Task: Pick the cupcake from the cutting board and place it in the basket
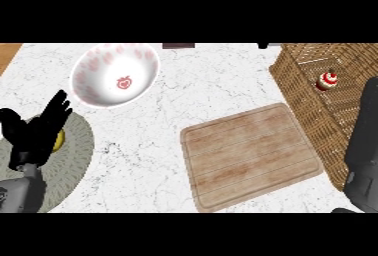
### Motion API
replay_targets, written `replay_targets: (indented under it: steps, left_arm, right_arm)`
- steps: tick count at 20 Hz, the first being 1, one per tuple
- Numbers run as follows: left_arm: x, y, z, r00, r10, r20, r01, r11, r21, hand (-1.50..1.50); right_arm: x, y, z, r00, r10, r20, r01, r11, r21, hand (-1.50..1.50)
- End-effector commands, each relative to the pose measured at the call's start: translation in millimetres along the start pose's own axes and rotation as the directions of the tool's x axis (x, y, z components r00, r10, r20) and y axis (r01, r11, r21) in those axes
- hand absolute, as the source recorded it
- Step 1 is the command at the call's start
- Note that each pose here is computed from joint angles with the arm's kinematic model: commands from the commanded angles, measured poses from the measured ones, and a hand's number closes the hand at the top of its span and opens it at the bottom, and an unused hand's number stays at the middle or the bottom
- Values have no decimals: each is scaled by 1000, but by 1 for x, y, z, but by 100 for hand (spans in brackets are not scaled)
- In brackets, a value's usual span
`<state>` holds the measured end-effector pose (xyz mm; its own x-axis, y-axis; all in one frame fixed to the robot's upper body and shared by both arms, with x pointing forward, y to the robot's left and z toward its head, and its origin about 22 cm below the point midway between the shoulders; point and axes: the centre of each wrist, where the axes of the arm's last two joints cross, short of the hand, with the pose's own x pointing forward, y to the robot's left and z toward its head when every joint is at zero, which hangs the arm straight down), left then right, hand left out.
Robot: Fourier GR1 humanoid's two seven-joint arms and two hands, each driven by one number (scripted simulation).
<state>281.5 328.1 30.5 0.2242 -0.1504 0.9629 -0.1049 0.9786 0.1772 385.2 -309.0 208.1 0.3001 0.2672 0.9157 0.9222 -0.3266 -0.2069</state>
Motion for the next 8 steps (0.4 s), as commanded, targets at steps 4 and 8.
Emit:
replay_targets:
  steps: [4,8]
  left_arm:
    - [-7,-4,4,1000,-6,-1,6,1000,7,0]
    - [-6,10,5,1000,-12,-14,12,1000,5,0]
  right_arm:
    - [-36,-58,12,991,33,-129,-20,995,101,-150]
    - [-56,-97,7,991,37,-129,-17,988,156,-150]
